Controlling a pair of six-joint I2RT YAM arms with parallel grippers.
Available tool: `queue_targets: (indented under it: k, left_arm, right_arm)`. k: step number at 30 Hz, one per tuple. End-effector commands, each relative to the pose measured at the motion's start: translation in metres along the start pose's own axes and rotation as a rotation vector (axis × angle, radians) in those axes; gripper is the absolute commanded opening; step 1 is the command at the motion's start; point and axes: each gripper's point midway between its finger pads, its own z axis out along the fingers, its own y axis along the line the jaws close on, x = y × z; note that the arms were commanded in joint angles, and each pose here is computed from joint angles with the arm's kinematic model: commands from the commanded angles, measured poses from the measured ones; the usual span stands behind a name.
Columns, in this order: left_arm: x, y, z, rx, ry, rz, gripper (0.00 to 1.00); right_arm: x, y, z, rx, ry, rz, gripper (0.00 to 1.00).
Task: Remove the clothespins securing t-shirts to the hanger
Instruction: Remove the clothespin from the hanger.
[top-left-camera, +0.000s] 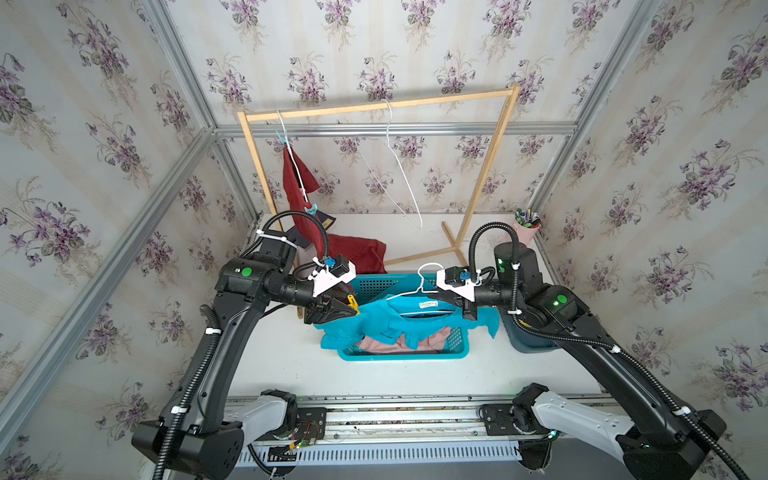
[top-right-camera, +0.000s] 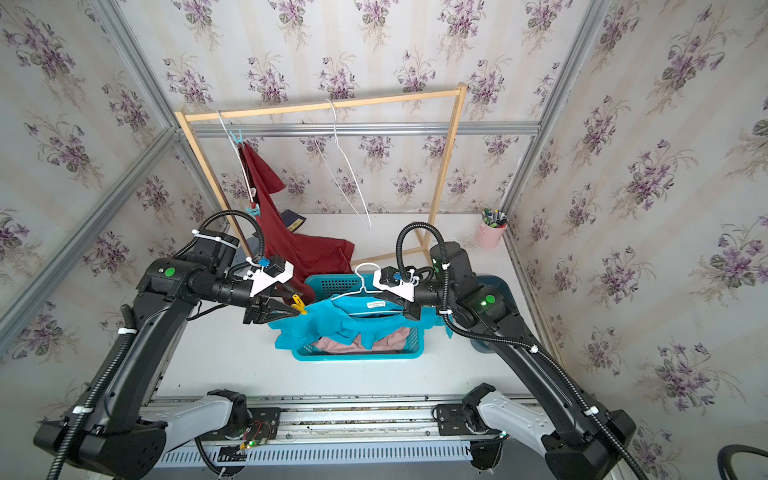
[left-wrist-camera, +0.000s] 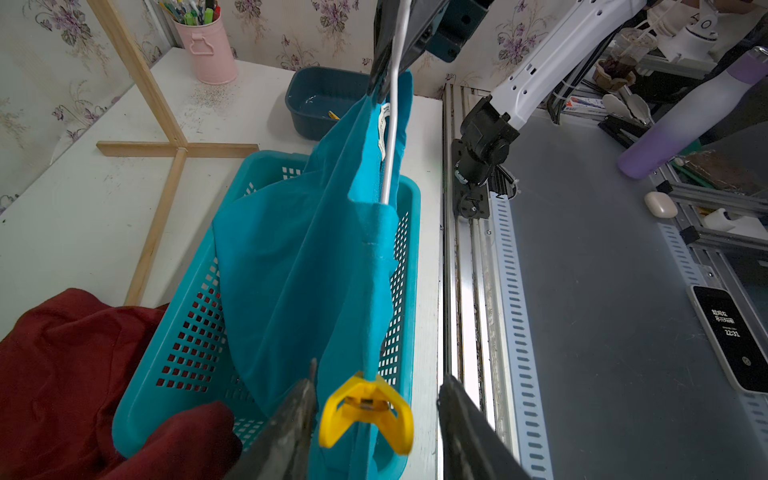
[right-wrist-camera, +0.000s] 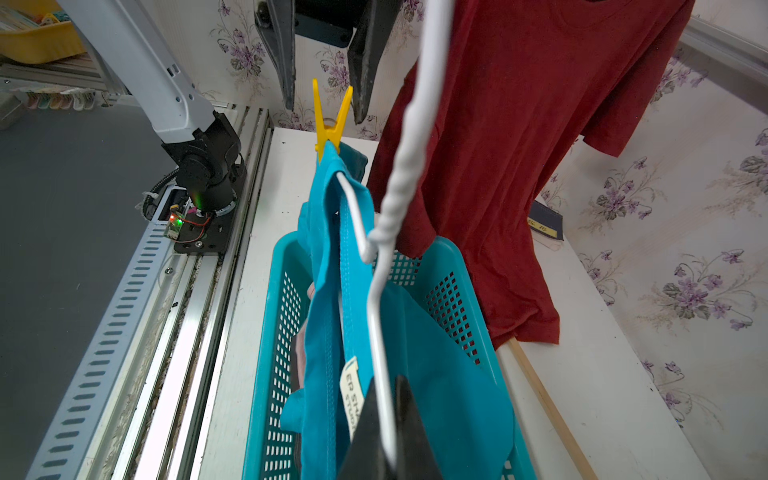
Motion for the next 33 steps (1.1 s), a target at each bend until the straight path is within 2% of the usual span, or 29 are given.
queue_targets:
  k: [1, 9, 12, 16, 19, 22, 33]
  left_arm:
    - [-0.0031, -0.0058, 0.0007, 0.033, -0.026, -0.002, 0.46]
    - [-0.0001, -0.0037, 0.0018, 0.03, -0.015, -0.01, 0.4]
    - [0.0032, -0.0025, 0.0027, 0.025, -0.002, -0.009, 0.43]
    - [0.0053, -0.0018, 0.0038, 0.027, 0.004, -0.015, 0.43]
    - [0.0041, -0.0016, 0.0031, 0.025, 0.002, -0.012, 0.38]
    - [0.0036, -0.0014, 0.0026, 0.022, 0.003, -0.009, 0.28]
    - [0.0022, 0.0002, 0.0016, 0.012, 0.006, -0.011, 0.14]
  right_arm:
    - [-0.0102, -0.0003, -0.0003, -0.013, -0.04, -0.028, 0.0]
    - [-0.0099, -0.0014, -0.0003, -0.011, -0.033, -0.027, 0.0]
    - [-0.0087, -0.0021, -0.0001, -0.007, -0.028, -0.025, 0.0]
    - [-0.0083, -0.0025, 0.0, -0.008, -0.022, -0.024, 0.0]
    - [-0.0082, -0.003, 0.0003, -0.008, -0.02, -0.024, 0.0]
    - [-0.0085, -0.0033, 0.0006, -0.009, -0.021, -0.023, 0.0]
    - [-0.0081, -0.0047, 0.0011, -0.005, -0.017, -0.022, 0.0]
